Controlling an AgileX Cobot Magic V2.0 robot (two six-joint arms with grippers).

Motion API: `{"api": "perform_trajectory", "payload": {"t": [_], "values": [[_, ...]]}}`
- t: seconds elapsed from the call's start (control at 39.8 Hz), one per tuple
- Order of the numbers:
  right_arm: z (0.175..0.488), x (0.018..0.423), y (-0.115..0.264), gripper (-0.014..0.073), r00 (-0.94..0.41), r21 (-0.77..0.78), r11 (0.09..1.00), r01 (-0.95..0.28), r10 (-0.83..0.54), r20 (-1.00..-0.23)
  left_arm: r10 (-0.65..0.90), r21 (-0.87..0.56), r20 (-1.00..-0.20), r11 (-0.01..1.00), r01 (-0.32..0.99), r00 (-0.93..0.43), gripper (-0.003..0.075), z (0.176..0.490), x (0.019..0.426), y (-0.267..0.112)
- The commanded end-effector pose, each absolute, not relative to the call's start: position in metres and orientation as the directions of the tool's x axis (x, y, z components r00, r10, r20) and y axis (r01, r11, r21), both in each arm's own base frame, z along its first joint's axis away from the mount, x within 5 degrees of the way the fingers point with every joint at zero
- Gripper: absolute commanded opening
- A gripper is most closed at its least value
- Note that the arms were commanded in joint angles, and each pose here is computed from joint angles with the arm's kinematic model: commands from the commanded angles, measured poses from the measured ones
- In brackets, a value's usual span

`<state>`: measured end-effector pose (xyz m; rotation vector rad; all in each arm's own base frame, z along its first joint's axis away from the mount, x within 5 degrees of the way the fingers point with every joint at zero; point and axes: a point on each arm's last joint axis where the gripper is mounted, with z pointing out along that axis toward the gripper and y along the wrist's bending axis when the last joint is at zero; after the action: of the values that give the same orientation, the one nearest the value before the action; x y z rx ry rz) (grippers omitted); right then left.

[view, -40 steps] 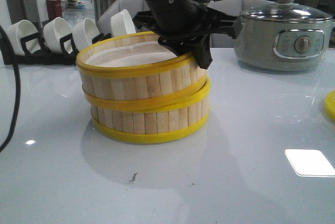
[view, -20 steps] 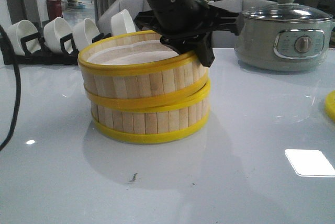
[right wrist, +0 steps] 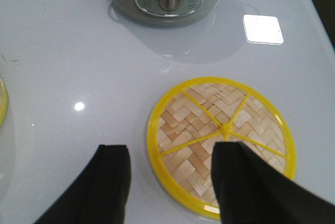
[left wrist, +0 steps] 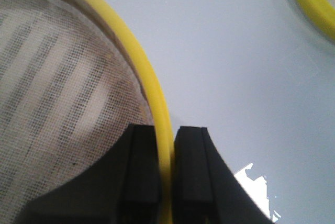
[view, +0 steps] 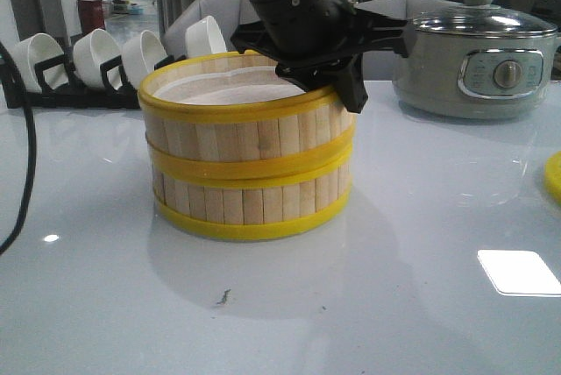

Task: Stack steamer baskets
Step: 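Lower the held basket onto the center steamer basket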

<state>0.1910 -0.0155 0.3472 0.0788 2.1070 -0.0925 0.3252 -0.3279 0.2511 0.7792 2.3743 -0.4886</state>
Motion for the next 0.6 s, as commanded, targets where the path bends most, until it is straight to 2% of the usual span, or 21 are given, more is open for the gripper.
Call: {"api": "perform_trajectory", "payload": {"t": [0.0, 0.3, 0.43, 0.58], "values": [[0.367, 0.193, -0.016, 0.0459, -0.411, -0.041, 0.995, 0.092, 0.0, -0.912, 0.307, -0.189, -0.763, 0.736, 0.65, -0.569, 0.0088, 0.299, 0.322, -0.332], [0.367, 0.193, -0.016, 0.0459, -0.411, -0.041, 0.995, 0.092, 0.0, -0.912, 0.312, -0.185, -0.76, 0.736, 0.651, -0.57, 0.0102, 0.299, 0.322, -0.331], [0.367, 0.193, -0.016, 0.0459, -0.411, -0.041, 0.995, 0.092, 0.0, -0.912, 0.312, -0.184, -0.762, 0.736, 0.652, -0.568, 0.0199, 0.3, 0.321, -0.331], [0.367, 0.193, -0.016, 0.0459, -0.411, -0.041, 0.995, 0.092, 0.001, -0.912, 0.305, -0.178, -0.775, 0.735, 0.655, -0.553, 0.0379, 0.31, 0.319, -0.327]]}}
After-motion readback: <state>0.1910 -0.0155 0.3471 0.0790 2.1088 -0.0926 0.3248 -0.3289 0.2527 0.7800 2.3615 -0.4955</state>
